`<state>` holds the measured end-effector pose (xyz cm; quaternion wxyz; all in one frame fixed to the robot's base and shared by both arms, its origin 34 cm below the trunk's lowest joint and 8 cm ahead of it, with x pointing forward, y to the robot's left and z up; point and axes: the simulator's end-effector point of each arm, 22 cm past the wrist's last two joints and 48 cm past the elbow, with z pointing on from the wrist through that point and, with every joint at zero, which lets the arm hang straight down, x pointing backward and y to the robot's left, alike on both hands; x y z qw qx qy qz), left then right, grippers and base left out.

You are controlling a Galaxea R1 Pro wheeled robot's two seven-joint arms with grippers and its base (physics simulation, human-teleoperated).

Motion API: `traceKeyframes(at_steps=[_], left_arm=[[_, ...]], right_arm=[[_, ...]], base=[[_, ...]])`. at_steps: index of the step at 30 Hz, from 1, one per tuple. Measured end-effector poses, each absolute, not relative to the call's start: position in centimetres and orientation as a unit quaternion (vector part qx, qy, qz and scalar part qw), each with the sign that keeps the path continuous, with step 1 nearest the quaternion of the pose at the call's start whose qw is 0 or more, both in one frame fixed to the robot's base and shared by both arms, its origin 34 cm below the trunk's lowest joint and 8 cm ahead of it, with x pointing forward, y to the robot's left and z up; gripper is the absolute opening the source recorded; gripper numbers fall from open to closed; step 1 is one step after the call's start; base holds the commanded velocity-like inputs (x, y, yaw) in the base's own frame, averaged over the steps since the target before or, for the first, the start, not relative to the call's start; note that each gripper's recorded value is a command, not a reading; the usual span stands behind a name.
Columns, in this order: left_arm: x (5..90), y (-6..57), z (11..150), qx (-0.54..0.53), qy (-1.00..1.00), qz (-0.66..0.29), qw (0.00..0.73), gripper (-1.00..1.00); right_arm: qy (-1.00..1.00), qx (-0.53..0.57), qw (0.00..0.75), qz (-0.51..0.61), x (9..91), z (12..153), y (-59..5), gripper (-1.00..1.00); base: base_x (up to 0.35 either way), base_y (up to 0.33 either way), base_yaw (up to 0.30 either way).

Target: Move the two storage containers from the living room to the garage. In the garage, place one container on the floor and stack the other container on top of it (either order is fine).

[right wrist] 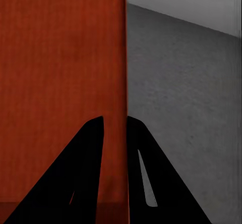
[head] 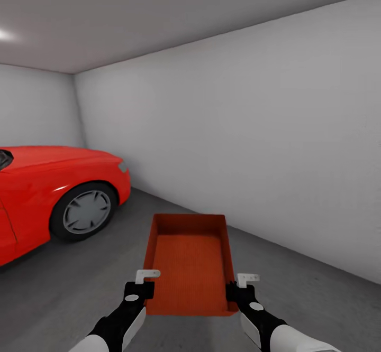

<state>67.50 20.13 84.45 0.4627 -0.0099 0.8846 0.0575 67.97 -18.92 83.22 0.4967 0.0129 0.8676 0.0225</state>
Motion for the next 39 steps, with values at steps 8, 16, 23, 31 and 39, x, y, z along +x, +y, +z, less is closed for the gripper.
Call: traceKeyframes(at_steps=[8,16,23,31,39], left_arm=[[67.5,20.11,84.45,-0.01,0.885,0.057,0.463,-1.0],[67.51,20.11,84.48,-0.01,0.884,0.058,0.463,-1.0],[67.51,20.11,84.47,-0.01,0.884,0.057,0.463,-1.0],[67.52,20.11,84.48,-0.01,0.884,0.057,0.463,-1.0],[67.51,20.11,84.47,-0.01,0.884,0.057,0.463,-1.0]], right_arm=[[0.867,0.013,0.497,0.022,67.97,83.23,-18.94,-1.0],[0.867,0.013,0.497,0.022,67.99,83.25,-18.95,-1.0],[0.867,0.013,0.497,0.023,67.98,83.25,-18.95,-1.0],[0.867,0.013,0.497,0.023,67.98,83.25,-18.94,-1.0],[0.867,0.013,0.497,0.023,67.98,83.24,-18.94,-1.0]], base=[[0.322,0.084,-0.282],[0.322,0.084,-0.282],[0.322,0.084,-0.282],[0.322,0.084,-0.282],[0.322,0.084,-0.282]])
